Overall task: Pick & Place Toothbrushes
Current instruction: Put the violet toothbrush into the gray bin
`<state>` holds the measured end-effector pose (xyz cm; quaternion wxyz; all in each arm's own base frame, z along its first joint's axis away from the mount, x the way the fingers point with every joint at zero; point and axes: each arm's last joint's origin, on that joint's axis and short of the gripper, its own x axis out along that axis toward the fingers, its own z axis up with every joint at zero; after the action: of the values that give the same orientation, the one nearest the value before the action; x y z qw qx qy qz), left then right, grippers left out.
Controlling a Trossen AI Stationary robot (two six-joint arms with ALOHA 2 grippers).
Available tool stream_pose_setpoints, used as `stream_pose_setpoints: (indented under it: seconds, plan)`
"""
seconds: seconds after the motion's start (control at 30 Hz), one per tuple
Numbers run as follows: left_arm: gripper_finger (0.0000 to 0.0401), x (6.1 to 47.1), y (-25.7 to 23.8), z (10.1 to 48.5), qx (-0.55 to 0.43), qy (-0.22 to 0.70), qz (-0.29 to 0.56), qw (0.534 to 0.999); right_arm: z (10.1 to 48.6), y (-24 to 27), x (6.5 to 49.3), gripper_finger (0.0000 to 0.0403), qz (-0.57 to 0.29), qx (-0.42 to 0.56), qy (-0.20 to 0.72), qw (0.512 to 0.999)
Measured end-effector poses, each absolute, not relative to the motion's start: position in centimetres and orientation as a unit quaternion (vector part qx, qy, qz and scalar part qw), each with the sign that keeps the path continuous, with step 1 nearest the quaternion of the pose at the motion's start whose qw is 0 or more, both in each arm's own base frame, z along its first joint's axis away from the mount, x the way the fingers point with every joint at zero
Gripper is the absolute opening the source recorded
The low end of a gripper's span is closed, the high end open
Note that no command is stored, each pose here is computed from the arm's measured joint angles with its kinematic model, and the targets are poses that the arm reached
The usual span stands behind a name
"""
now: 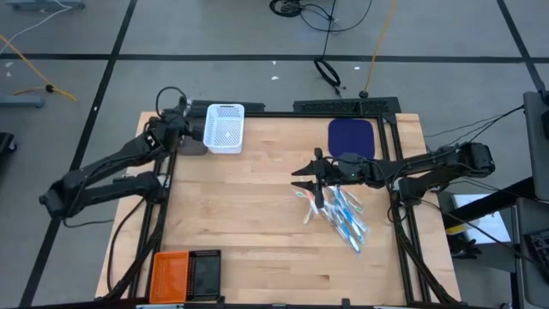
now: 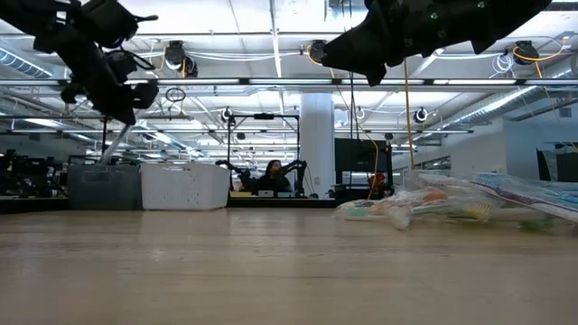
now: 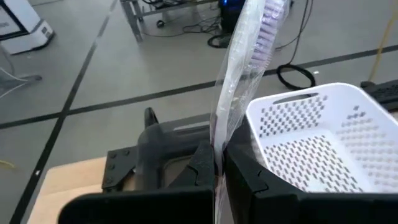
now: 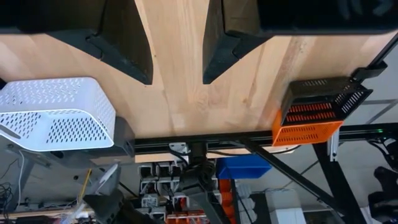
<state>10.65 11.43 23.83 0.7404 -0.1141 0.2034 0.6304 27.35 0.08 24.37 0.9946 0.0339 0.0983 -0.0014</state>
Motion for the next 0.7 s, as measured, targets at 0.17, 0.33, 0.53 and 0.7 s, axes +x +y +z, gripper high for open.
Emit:
stream_pose_setpoints:
  seconds: [0.17,0.33,0.53,0.7]
  plan:
    - [0.0007,10.3,12.3,22.7,-0.134,0.223,0.636,0.727,24.4,0.1,27.3,0.0130,-0.002,0.033,0.098,0.995]
    - [0.0004,10.1,13.2,21.5,-0.147,0.252,0.646,0.706,24.4,0.1,27.3,0.0130,-0.002,0.033,0.098,0.995]
    - [0.0025,10.4,13.7,21.1,-0.147,0.253,0.661,0.691,24.4,0.1,27.3,0.0130,-0.003,0.033,0.098,0.995]
    - [0.0052,10.4,13.7,21.1,-0.150,0.249,0.662,0.691,24.4,0.1,27.3,0.0130,-0.003,0.033,0.099,0.995]
